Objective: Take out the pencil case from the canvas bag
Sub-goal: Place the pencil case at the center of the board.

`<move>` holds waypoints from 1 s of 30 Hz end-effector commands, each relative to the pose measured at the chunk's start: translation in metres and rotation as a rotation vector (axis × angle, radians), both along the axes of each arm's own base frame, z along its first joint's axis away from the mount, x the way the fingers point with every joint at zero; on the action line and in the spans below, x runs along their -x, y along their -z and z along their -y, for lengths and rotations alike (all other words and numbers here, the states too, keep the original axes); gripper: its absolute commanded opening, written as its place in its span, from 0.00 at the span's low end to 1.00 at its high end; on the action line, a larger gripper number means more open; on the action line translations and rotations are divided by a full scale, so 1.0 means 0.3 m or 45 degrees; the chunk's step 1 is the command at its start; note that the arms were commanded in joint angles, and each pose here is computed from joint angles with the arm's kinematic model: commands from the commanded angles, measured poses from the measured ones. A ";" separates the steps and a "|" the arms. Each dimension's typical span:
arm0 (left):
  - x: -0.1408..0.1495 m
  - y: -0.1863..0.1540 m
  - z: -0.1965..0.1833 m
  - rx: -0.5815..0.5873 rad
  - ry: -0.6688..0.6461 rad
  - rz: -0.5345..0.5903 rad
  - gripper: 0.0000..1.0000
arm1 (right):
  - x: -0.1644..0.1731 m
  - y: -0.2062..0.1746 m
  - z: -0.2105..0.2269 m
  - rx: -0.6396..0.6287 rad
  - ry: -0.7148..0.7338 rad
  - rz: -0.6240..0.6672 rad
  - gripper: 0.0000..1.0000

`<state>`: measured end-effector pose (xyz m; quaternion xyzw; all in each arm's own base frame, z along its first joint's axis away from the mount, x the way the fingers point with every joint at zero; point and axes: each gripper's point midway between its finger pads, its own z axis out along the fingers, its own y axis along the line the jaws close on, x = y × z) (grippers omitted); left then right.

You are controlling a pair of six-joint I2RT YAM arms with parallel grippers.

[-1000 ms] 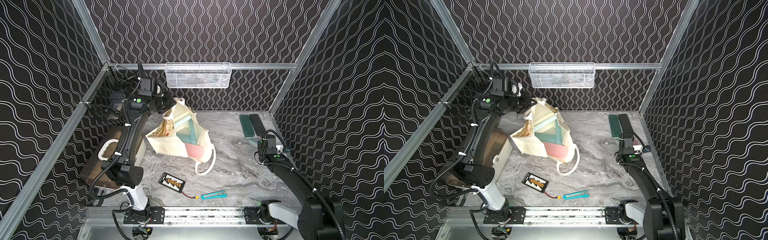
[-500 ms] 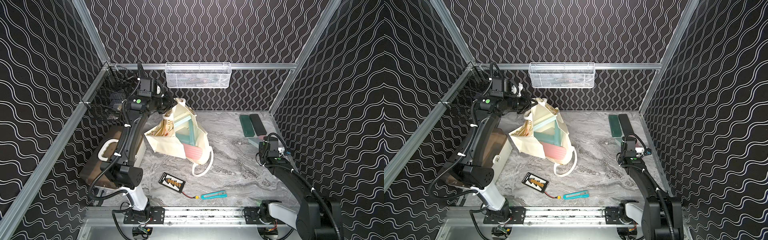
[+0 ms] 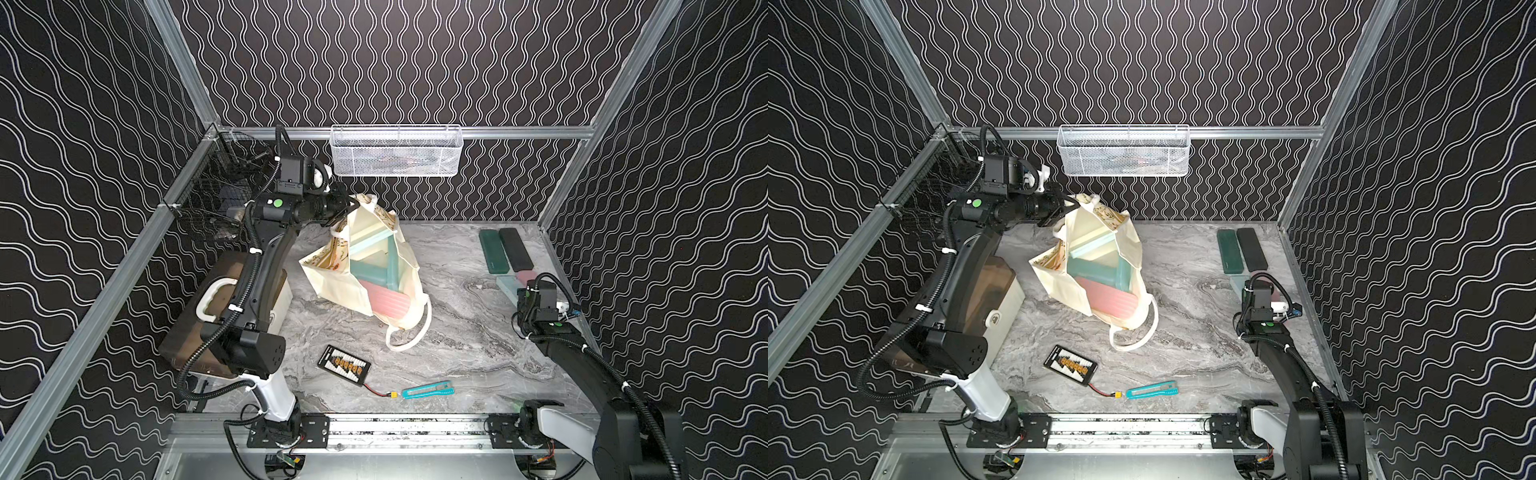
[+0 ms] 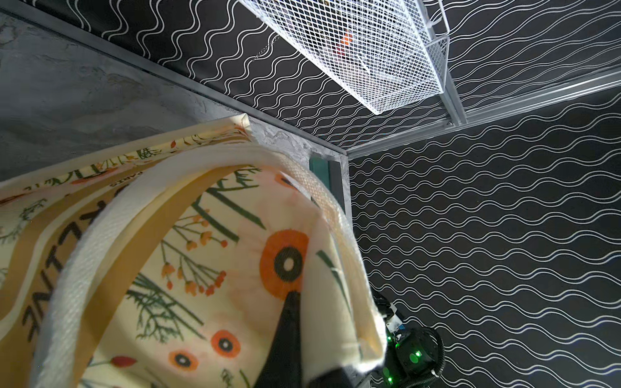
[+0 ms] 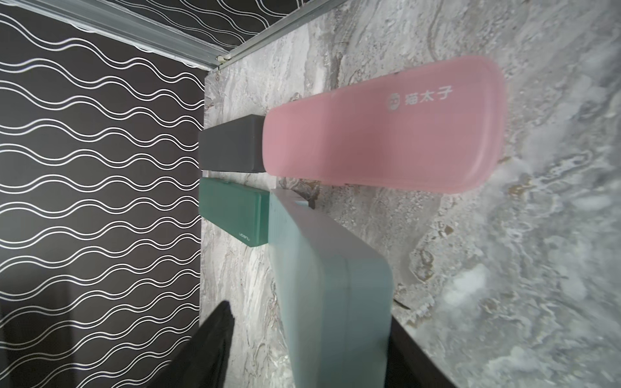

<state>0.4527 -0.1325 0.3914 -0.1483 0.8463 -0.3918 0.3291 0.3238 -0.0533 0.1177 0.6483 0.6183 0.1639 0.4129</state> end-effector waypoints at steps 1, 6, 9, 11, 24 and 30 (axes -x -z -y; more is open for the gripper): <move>-0.011 -0.116 0.021 0.056 0.052 0.178 0.00 | 0.030 0.038 0.002 0.009 -0.005 -0.048 0.65; -0.013 -0.108 0.021 0.059 0.055 0.169 0.00 | 0.069 0.108 0.002 0.014 -0.012 -0.129 0.66; -0.014 -0.111 0.021 0.062 0.056 0.173 0.00 | 0.074 0.134 0.001 0.020 -0.029 -0.168 0.68; -0.013 -0.112 0.021 0.061 0.054 0.177 0.00 | 0.074 0.144 0.002 0.031 -0.039 -0.185 0.69; -0.008 -0.107 0.022 0.049 0.072 0.173 0.00 | 0.048 0.173 0.007 0.082 -0.134 -0.289 0.77; -0.007 -0.115 0.040 0.056 0.124 0.211 0.00 | -0.029 0.064 -0.044 0.333 -0.516 -0.292 0.74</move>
